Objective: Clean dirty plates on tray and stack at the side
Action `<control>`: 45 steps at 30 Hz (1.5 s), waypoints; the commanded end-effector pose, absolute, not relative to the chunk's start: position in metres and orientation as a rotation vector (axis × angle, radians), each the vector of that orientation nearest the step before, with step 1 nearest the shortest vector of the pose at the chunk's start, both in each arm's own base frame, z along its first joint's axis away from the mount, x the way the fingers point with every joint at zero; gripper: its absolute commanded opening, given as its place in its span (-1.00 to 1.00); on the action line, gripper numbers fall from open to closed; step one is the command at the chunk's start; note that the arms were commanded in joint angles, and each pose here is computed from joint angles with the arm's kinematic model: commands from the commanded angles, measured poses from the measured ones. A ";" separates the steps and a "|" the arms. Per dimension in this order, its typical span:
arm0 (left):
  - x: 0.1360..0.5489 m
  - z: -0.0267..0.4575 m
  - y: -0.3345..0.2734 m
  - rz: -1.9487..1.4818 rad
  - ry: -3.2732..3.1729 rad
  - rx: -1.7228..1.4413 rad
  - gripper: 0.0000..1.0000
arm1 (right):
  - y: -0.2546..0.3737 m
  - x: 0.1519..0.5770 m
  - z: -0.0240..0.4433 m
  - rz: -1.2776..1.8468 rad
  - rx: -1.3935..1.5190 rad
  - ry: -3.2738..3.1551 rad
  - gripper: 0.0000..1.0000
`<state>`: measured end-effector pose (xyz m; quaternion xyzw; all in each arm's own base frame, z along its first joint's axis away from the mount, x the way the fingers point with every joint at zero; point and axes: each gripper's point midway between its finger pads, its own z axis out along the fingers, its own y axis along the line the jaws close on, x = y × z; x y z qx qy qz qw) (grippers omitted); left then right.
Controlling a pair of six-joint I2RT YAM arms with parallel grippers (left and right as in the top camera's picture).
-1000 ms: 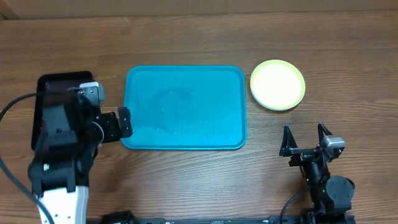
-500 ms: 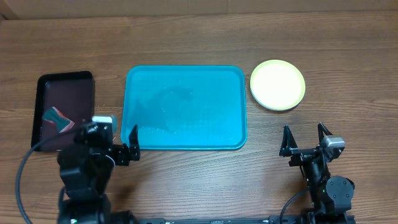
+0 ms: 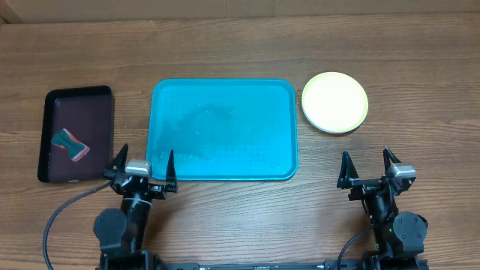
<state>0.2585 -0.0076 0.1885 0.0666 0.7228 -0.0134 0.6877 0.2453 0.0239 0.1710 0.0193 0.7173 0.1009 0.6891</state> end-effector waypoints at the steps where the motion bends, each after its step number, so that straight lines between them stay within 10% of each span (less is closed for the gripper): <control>1: 0.255 0.181 -0.012 -0.057 1.570 0.130 1.00 | 0.023 0.245 0.170 0.217 0.040 1.596 1.00; 45: 0.246 0.155 0.004 -0.064 1.646 -0.096 1.00 | 0.023 0.245 0.170 0.217 0.040 1.596 1.00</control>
